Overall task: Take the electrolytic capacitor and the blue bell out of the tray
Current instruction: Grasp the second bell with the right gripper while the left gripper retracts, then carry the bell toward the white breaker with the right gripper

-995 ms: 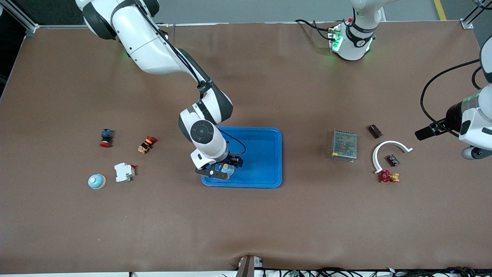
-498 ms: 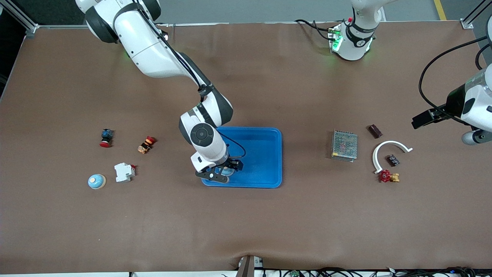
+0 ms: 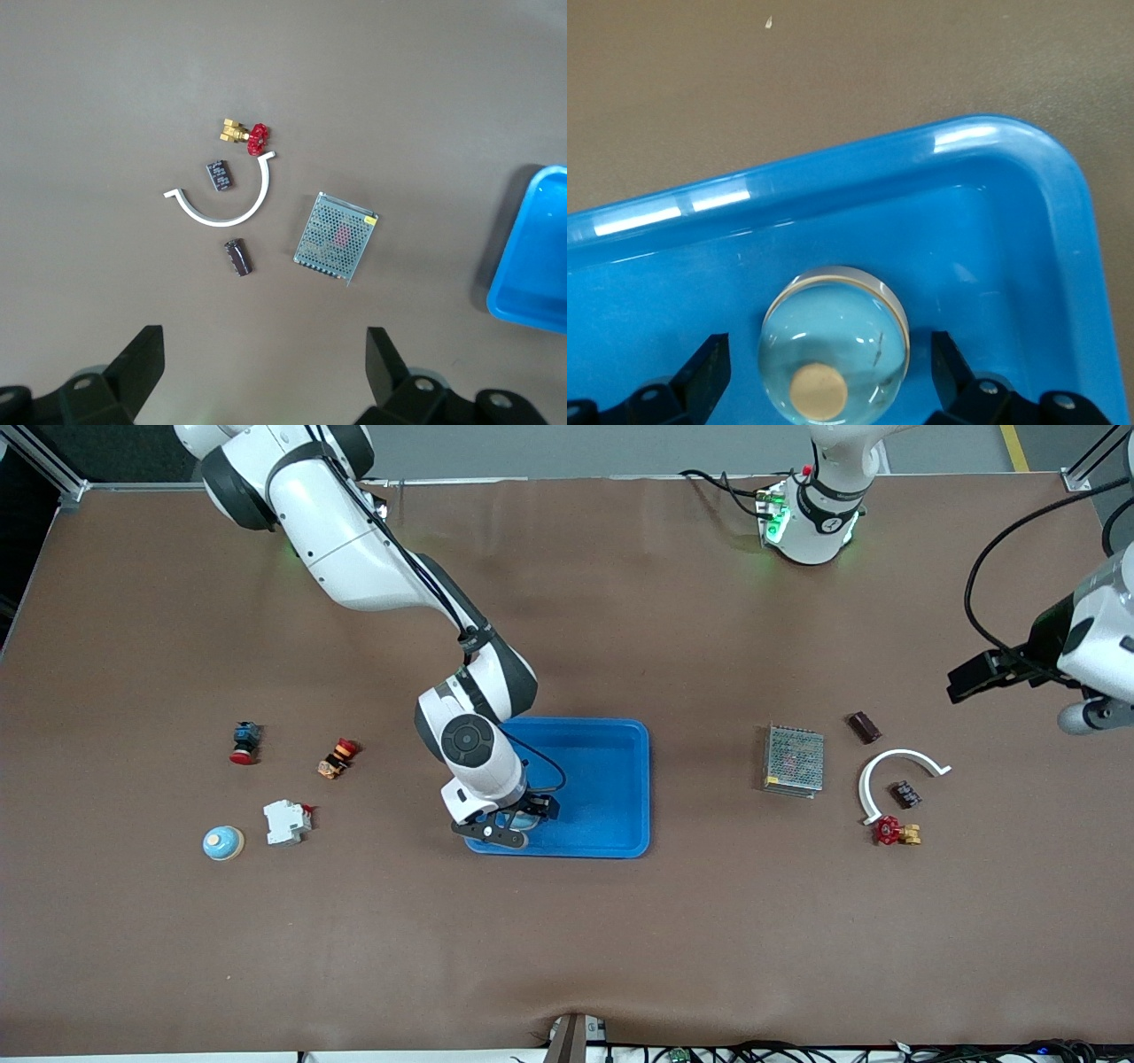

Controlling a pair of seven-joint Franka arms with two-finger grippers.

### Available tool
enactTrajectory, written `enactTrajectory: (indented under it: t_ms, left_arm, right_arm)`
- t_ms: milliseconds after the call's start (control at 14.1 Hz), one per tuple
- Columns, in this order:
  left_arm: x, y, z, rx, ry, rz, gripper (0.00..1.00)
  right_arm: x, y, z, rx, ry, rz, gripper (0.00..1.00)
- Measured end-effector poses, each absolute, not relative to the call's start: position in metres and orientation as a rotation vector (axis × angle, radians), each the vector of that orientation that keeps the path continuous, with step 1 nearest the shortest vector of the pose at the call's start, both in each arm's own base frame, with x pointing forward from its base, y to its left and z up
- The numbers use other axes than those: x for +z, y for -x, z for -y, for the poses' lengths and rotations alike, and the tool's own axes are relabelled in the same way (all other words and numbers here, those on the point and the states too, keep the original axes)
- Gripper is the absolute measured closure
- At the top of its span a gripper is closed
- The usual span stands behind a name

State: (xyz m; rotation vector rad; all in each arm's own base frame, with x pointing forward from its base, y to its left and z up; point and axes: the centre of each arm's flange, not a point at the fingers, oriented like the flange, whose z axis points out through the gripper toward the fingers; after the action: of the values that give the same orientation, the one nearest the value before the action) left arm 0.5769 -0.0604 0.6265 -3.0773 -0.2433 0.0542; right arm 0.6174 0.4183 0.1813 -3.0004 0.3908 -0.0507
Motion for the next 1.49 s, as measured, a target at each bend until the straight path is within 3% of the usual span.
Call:
enactTrajectory:
  t_ms: [213,427,995,1493]
  left_arm:
    - [0.64,-0.561,0.08,0.062,3.06,0.202,0.0]
    - [0.645,-0.551,0.092,0.085,3.089,0.189,0.0]
    - [0.634,-0.523,0.078,0.087,3.087,0.152,0.0]
    - [0.62,-0.506,0.07,0.064,3.094,0.158,0.0]
  right_arm:
    - [0.179,-0.617,-0.418,-0.05,3.001,-0.391,0.04]
    - [0.181,-0.619,-0.418,-0.055,3.0,-0.391,0.33]
    - [0.199,-0.625,-0.42,-0.062,3.002,-0.365,0.33]
    - [0.332,-0.612,-0.412,0.066,3.081,-0.118,0.33]
